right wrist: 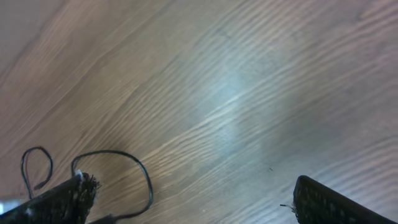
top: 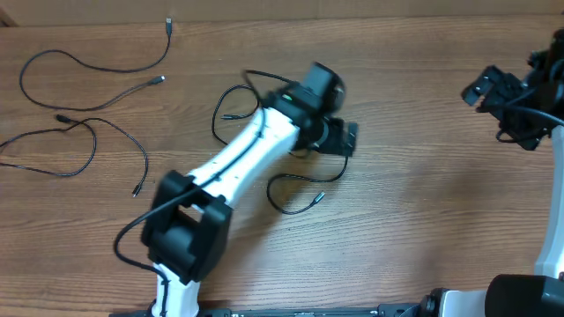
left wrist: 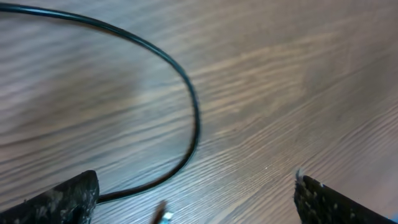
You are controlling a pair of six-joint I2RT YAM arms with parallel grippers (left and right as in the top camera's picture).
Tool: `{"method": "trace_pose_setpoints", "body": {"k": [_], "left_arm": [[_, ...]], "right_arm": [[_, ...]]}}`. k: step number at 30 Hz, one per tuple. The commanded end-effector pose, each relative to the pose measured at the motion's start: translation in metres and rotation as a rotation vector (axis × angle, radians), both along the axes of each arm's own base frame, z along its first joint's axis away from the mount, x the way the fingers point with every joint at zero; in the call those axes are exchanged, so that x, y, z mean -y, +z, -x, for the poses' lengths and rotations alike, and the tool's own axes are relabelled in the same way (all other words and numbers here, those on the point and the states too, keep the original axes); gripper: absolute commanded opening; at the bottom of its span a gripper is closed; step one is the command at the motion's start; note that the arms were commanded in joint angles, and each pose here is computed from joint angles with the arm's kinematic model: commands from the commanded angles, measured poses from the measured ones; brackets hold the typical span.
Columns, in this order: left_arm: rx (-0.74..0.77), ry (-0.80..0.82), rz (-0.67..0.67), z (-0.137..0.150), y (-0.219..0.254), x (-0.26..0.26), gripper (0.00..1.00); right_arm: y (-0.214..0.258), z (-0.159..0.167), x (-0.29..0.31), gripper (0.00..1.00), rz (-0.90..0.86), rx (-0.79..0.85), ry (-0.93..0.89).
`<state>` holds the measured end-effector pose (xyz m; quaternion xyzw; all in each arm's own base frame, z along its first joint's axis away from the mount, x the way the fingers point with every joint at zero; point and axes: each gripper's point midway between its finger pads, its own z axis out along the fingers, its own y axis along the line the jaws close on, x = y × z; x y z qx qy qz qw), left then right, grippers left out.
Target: Untangle cables
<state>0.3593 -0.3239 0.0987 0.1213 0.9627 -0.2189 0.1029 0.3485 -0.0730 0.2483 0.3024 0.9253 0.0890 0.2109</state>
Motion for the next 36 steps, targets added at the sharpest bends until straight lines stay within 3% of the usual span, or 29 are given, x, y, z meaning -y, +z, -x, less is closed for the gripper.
{"method": "trace_pose_setpoints", "body": {"k": [1,5,14,22,24,27,30,34,36], "left_arm": [[0.087,0.049,-0.157,-0.004,-0.022,0.001,1.00],[0.121,0.069,-0.236,-0.002,-0.036,0.002,0.99],[0.132,0.109,-0.200,-0.016,-0.073,0.024,0.81],[0.119,0.138,-0.186,-0.016,-0.094,0.034,0.80],[0.102,0.128,-0.206,-0.012,-0.107,0.035,0.72],[0.084,0.120,-0.234,-0.006,-0.118,0.032,0.49],[0.082,0.131,-0.298,-0.004,-0.128,0.020,0.43],[0.081,0.142,-0.382,-0.002,-0.136,0.003,0.22],[0.080,0.142,-0.386,-0.001,-0.136,0.002,0.17]], "right_arm": [[0.001,0.002,0.004,1.00,0.008,-0.007,-0.010],[0.000,0.004,0.004,1.00,0.006,-0.014,-0.010],[0.000,0.003,0.004,1.00,0.004,-0.012,-0.009],[0.000,0.003,0.004,1.00,0.004,-0.012,-0.009],[0.000,0.003,0.004,1.00,0.004,-0.012,-0.009],[0.000,0.003,0.004,1.00,0.004,-0.012,-0.009],[0.000,0.003,0.004,1.00,0.004,-0.012,-0.009],[0.000,0.003,0.004,1.00,0.004,-0.012,-0.009],[0.000,0.003,0.004,1.00,0.004,-0.012,-0.009]]}}
